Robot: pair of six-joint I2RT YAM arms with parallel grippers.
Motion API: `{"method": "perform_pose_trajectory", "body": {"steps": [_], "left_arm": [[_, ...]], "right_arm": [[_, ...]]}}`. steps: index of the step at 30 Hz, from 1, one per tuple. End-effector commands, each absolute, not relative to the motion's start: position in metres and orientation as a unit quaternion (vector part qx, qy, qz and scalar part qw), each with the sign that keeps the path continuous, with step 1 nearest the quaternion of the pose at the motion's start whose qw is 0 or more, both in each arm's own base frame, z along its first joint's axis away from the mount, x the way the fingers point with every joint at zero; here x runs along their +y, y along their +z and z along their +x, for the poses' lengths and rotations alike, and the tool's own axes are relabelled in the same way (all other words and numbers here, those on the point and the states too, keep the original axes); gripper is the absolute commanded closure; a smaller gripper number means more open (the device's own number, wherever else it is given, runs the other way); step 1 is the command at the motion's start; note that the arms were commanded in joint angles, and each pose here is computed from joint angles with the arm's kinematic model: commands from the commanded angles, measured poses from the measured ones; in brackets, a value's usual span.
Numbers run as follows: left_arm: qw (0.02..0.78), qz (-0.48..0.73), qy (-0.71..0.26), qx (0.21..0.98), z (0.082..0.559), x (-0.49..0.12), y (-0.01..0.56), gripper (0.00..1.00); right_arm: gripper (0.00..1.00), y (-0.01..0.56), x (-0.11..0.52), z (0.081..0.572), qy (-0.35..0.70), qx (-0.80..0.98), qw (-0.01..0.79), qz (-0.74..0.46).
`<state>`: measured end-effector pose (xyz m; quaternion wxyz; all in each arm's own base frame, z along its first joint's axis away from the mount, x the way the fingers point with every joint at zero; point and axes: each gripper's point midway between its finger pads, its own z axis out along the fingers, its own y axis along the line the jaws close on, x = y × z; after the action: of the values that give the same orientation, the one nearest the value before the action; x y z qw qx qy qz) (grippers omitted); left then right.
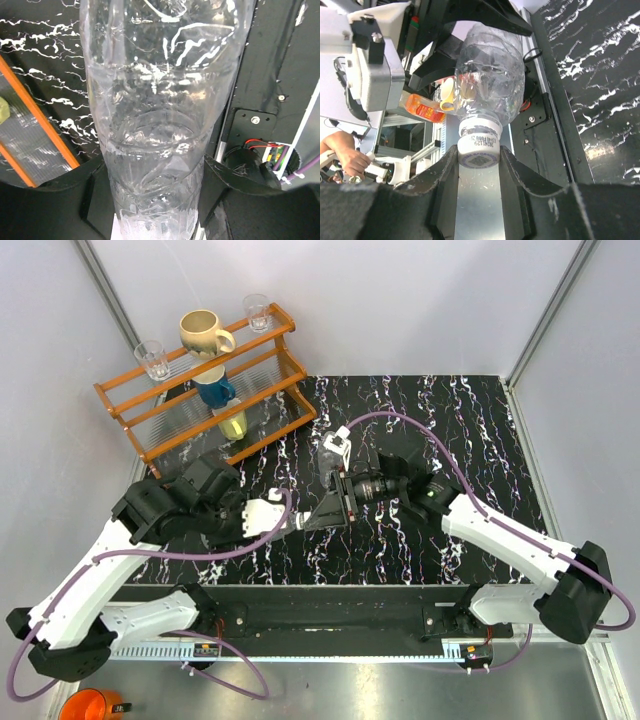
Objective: Screw on the bottle caps
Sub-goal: Screw the bottle cap onto the plastic bottle.
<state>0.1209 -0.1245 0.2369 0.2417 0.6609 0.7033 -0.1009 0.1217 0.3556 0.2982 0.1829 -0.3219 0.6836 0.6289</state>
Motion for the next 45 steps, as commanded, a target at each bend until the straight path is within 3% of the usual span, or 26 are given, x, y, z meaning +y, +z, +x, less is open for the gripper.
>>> {"method": "perform_pose_trajectory", "body": {"steps": [1, 6, 19, 45], "left_arm": [[0.377, 0.629, -0.070, 0.676, 0.180, -0.166, 0.274, 0.73], [0.364, 0.626, -0.045, 0.688, 0.185, -0.158, 0.263, 0.73], [0.346, 0.627, -0.005, 0.698, 0.189, -0.144, 0.247, 0.73], [0.402, 0.632, 0.085, 0.657, 0.212, -0.144, 0.271, 0.79]], "right_arm": [[0.97, 0.319, 0.361, 0.124, 0.620, 0.699, 0.197, -0.296], [0.98, 0.296, 0.356, 0.129, 0.578, 0.754, 0.159, -0.267], [0.99, 0.283, 0.350, 0.139, 0.535, 0.795, 0.152, -0.239], [1.00, 0.286, 0.365, 0.127, 0.651, 0.749, 0.014, -0.125]]}}
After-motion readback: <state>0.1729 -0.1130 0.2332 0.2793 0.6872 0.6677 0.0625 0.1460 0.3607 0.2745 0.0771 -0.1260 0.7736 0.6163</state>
